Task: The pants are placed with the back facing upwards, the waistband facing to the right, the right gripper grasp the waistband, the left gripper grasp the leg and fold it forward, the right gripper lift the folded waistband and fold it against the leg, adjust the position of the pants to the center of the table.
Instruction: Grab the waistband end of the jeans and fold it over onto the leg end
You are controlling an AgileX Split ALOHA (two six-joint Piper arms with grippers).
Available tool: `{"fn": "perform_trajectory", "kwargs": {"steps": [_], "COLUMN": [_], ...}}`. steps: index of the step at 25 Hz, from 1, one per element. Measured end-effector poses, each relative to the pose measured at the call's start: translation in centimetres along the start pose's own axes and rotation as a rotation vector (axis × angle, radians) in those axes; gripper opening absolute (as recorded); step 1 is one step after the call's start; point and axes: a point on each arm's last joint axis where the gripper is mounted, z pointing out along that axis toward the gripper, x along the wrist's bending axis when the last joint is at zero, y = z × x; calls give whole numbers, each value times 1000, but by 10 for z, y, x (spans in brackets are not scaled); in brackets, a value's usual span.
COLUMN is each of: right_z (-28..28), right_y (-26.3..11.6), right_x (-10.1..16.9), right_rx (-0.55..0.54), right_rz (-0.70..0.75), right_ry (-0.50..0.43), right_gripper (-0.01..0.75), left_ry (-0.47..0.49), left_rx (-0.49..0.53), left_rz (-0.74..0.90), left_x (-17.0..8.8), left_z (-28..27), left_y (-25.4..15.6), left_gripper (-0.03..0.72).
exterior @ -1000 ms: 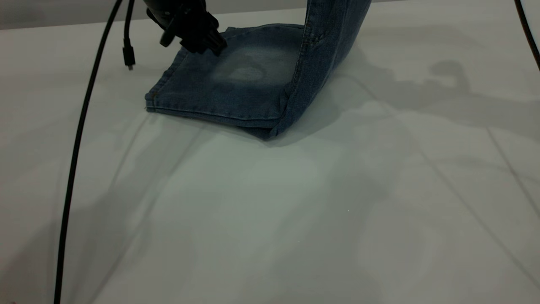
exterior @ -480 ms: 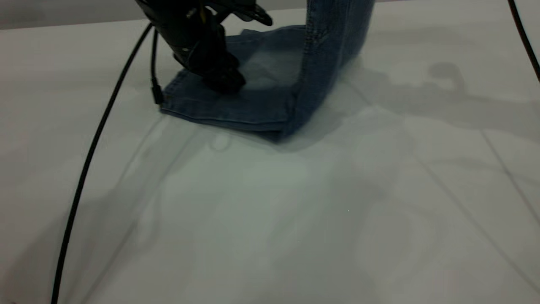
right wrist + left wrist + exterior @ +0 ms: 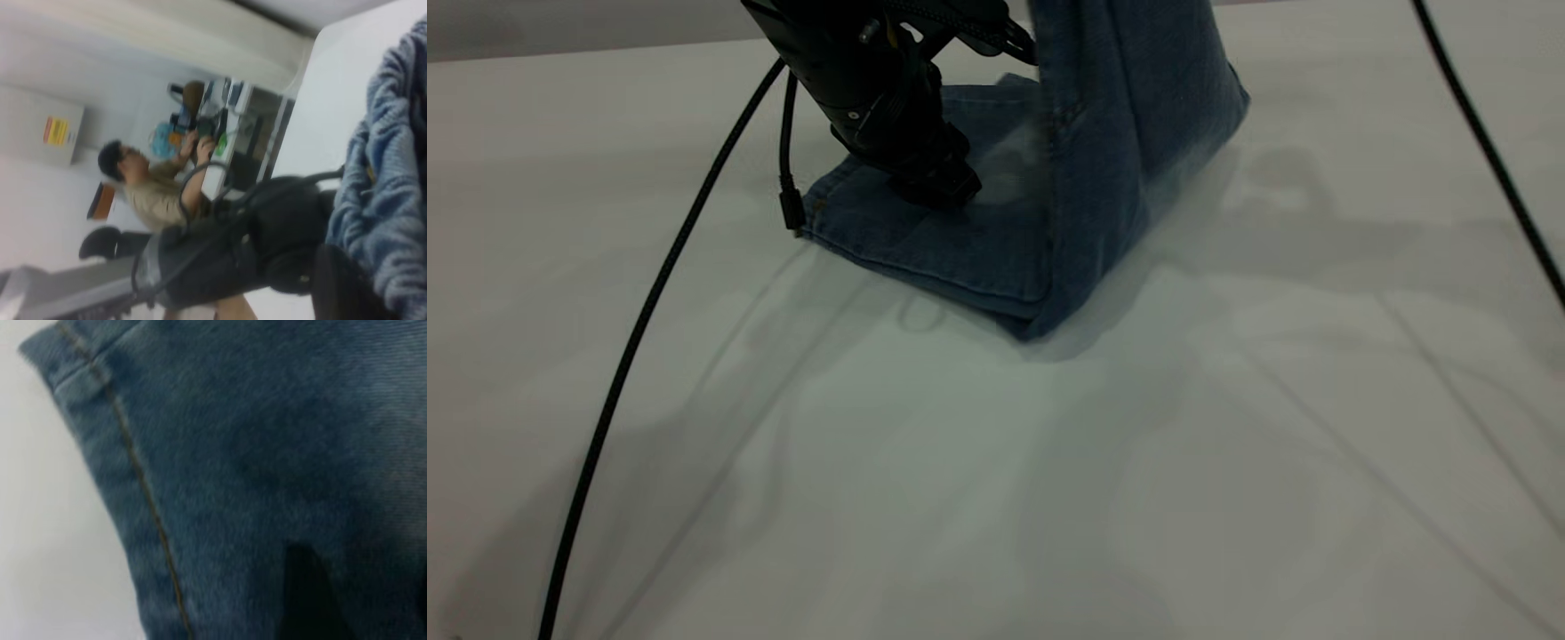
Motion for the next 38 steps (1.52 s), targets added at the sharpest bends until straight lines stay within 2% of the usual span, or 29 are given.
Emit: {"fn": "perform_trajectory", "kwargs": {"steps": [4, 8, 14, 20, 27, 30, 33, 38], "right_z": [0, 0, 0, 20, 55, 74, 97, 138], "right_y": [0, 0, 1, -7, -23, -26, -28, -34], "right_x": [0, 0, -3, -4, -10, -11, -10, -15], "right_rx": [-3, -4, -14, -2, 11, 13, 18, 53], "right_rz": [-1, -1, -8, -68, -222, -283, -323, -368], "right_ry": [-3, -3, -30, -100, -308, -386, -419, -397], "right_gripper": [111, 111, 111, 111, 111, 111, 111, 111], "left_ry": [7, 52, 154, 264, 360, 374, 389, 340], "left_rx": [-2, -91, -194, -325, -541, -609, -643, -590], "left_rz": [-3, 2, -4, -68, -88, -131, -138, -181], "left_x": [4, 18, 57, 95, 98, 95, 93, 90], "left_z": [-11, -39, -97, -176, -286, -325, -349, -346], "left_y": [4, 20, 34, 41, 52, 49, 45, 40], "left_gripper": [379, 379, 379, 379, 379, 379, 379, 379]}}
